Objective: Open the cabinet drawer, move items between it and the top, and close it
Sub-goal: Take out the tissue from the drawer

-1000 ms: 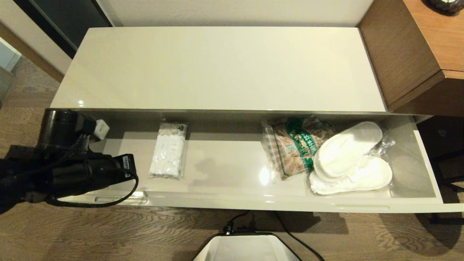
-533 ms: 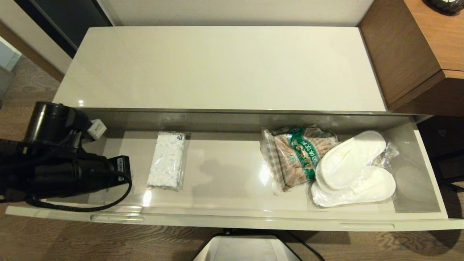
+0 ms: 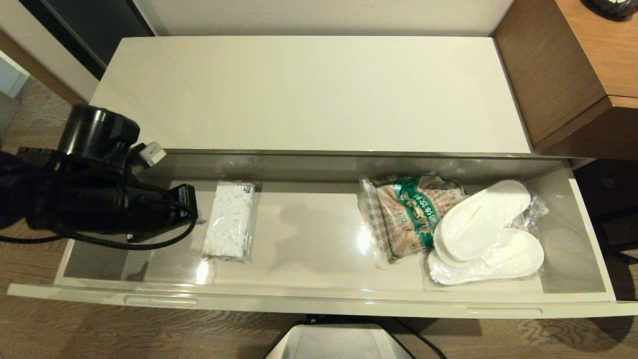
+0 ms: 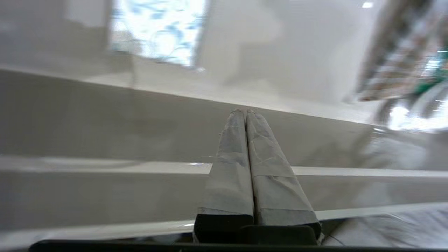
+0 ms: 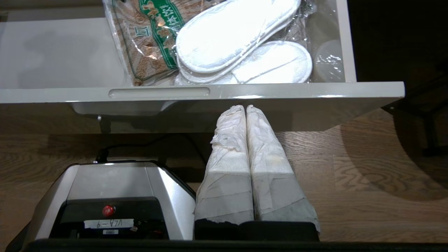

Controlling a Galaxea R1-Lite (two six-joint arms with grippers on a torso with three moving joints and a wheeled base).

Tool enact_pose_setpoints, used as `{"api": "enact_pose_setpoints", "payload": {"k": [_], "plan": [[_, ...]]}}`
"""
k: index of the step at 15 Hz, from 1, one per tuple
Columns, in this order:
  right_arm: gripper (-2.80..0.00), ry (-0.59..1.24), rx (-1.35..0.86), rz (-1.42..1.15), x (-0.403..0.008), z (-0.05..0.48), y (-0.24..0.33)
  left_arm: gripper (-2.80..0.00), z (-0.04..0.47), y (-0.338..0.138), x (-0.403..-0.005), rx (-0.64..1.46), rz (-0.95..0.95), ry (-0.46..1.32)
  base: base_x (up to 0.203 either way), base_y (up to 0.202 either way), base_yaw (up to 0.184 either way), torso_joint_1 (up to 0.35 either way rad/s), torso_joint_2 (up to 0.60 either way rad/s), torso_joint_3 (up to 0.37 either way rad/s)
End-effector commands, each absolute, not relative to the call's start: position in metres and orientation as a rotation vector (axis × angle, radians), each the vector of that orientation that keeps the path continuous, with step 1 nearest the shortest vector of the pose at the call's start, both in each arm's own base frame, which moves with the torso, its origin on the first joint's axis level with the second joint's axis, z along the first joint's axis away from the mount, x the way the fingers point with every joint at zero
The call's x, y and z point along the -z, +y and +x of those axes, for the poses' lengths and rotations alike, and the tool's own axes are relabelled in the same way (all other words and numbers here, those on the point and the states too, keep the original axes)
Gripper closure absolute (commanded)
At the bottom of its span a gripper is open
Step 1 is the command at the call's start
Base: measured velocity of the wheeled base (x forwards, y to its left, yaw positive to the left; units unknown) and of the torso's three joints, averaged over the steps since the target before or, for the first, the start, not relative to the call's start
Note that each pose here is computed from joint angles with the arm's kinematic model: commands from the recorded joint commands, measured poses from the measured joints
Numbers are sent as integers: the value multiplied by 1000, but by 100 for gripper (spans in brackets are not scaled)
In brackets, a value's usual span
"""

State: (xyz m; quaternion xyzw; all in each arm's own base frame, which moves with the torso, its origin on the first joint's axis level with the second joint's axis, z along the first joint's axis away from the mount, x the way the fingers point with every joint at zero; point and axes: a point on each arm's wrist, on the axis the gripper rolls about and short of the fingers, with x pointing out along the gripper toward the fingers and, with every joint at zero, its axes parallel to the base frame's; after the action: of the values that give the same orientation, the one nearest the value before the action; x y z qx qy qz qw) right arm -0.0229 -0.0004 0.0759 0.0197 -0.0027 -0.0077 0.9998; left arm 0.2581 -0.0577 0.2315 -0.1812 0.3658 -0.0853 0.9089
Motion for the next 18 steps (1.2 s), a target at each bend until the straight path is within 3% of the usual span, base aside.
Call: {"api": "enact_pose_setpoints", "payload": {"k": [1, 4, 8, 18], "plan": [[0, -17, 15, 40, -75, -24, 0, 0, 263, -59, -232, 178, -379, 757, 0, 0, 0, 0, 0, 0], [0, -17, 14, 40, -75, -24, 0, 0, 277, -62, -221, 146, -468, 801, 0, 0, 0, 0, 0, 0], [0, -17, 13, 40, -75, -24, 0, 0, 278, -60, -200, 85, -436, 859, 0, 0, 0, 0, 0, 0], [0, -17, 14, 40, -75, -24, 0, 0, 282, -61, -191, 62, -410, 858, 0, 0, 0, 0, 0, 0]]}}
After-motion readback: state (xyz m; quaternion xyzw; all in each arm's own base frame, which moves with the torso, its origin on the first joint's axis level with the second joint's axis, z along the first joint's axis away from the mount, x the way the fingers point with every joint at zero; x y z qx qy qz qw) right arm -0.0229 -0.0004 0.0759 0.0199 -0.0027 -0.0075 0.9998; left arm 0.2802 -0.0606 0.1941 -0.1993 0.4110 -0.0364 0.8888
